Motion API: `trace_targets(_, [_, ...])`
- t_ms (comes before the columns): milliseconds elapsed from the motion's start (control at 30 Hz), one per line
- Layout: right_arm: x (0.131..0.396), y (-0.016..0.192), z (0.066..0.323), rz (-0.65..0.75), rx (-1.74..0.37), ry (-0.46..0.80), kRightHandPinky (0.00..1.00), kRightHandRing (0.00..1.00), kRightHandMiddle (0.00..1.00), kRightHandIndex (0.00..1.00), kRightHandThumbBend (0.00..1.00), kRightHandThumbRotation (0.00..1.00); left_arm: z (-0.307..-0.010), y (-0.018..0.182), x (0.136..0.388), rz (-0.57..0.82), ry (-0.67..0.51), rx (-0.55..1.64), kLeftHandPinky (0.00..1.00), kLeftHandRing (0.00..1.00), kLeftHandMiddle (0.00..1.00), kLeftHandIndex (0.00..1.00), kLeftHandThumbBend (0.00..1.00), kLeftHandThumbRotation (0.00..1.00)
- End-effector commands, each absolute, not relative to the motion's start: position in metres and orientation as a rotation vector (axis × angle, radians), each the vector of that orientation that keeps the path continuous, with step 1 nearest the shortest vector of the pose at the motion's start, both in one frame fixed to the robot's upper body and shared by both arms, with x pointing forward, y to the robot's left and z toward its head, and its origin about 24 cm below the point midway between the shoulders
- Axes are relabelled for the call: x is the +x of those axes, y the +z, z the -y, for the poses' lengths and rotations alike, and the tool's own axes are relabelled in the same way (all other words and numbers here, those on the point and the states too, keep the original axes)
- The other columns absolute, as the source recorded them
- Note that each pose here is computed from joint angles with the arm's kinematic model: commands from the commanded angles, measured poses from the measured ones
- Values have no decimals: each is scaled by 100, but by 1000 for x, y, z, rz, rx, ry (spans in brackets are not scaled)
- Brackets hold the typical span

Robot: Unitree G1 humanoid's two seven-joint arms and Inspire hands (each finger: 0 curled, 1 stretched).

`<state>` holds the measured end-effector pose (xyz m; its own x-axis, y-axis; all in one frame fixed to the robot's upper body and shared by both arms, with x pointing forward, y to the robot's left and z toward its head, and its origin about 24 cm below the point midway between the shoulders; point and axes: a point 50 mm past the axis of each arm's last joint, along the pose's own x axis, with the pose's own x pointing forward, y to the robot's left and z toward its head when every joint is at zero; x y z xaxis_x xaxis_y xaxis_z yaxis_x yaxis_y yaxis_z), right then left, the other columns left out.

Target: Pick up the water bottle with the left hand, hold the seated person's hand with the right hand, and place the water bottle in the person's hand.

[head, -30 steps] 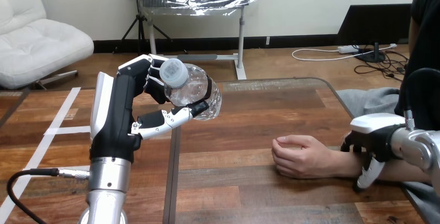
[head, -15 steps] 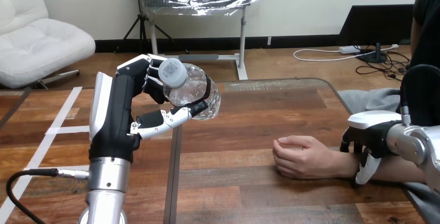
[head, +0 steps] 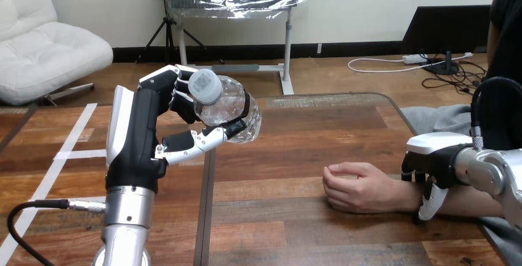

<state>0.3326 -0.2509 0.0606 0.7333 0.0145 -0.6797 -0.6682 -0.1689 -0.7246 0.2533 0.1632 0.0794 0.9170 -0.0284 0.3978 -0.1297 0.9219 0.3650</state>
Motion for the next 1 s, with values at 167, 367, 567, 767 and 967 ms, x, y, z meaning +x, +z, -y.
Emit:
trace_targets(167, [328, 54, 240, -504, -1653, 726, 42, 52, 60, 60, 64, 8, -162, 106, 257, 525, 77, 386, 36, 37, 42, 51, 58, 0])
trace_targets(367, [327, 51, 239, -498, -1683, 747, 43, 53, 61, 58, 64, 10, -162, 105, 257, 525, 75, 385, 36, 37, 41, 51, 58, 0])
trace_targets(567, [326, 48, 238, -514, -1681, 761, 43, 54, 61, 59, 64, 13, -163, 106, 257, 526, 74, 389, 36, 37, 42, 51, 58, 0])
trace_targets(767, [323, 45, 238, -524, -1660, 771, 44, 55, 63, 61, 63, 14, -164, 105, 257, 527, 75, 393, 37, 38, 42, 51, 58, 0])
trace_targets(967, [320, 41, 238, -509, -1662, 775, 46, 56, 63, 62, 64, 13, -165, 105, 257, 533, 74, 388, 38, 38, 42, 51, 58, 0])
